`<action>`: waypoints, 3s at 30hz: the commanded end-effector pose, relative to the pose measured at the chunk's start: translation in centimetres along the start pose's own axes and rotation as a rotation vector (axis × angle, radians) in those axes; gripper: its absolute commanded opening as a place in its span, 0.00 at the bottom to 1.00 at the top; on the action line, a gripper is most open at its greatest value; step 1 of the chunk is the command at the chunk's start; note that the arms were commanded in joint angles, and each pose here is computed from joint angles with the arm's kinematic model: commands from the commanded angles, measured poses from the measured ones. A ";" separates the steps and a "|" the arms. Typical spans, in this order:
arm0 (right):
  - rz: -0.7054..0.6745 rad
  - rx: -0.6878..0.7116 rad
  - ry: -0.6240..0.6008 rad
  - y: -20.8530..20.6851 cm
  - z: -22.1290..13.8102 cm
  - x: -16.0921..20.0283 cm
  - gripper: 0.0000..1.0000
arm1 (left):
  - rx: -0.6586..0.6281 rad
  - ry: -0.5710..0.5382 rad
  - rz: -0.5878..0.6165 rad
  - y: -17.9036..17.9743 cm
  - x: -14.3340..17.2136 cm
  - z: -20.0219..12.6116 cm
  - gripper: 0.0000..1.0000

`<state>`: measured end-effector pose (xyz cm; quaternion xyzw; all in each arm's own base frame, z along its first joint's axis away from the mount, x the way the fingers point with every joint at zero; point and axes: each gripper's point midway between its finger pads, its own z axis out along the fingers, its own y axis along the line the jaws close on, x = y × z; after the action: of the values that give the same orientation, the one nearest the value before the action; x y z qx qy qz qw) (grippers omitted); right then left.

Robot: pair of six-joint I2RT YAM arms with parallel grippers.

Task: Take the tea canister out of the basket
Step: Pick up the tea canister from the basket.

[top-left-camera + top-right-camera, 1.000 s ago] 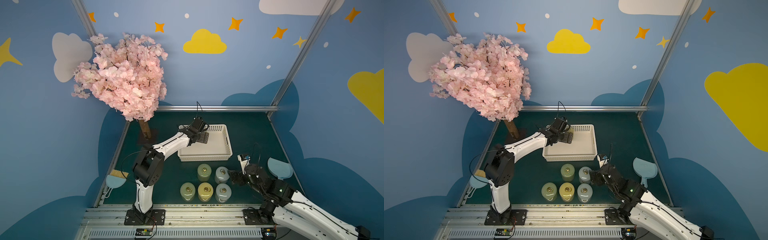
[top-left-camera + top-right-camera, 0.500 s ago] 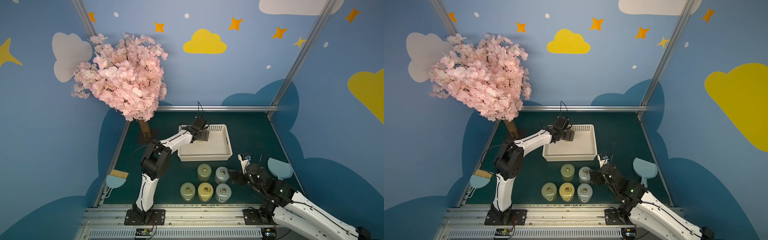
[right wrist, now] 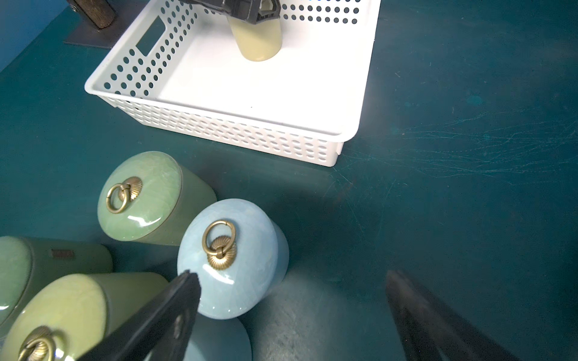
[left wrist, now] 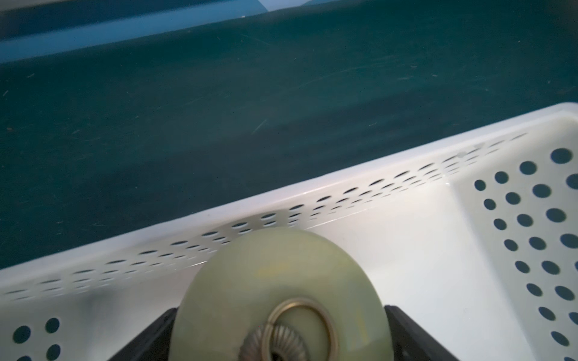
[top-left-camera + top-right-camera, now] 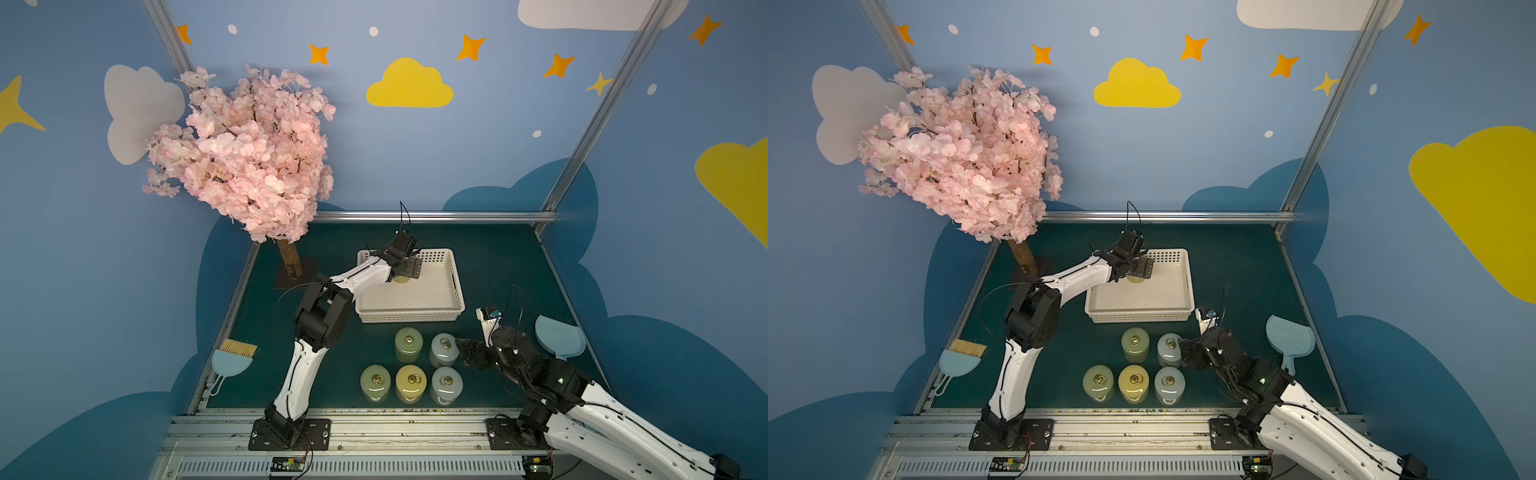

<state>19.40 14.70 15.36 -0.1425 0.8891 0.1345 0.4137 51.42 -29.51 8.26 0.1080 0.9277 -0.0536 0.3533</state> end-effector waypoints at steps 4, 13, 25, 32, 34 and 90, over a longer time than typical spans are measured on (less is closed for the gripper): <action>-0.001 -0.002 0.003 -0.1 0.5 0.2 0.99 | 0.010 0.010 0.005 0.2 -0.6 0.9 1.00; 0.008 -0.002 0.009 -0.2 0.6 0.2 0.99 | 0.028 0.024 0.004 -0.1 -0.3 1.4 0.93; 0.017 -0.017 0.016 0.0 0.9 0.2 0.98 | 0.038 0.014 -0.003 0.0 -0.6 1.0 0.72; 0.024 -0.022 0.015 0.1 0.8 0.1 0.99 | 0.037 -0.004 0.001 0.1 -1.4 -0.1 0.66; 0.027 -0.024 0.014 0.1 0.8 0.1 0.99 | 0.041 -0.008 0.003 0.0 -1.7 -0.6 0.64; 0.091 -0.080 0.003 0.4 -1.4 0.1 0.98 | 0.136 -0.135 0.088 -0.6 1.8 -21.3 0.55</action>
<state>18.19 14.56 15.58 -0.1227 0.8912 0.1853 0.3955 36.11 -25.87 19.51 0.1804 0.9100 -0.0909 0.3621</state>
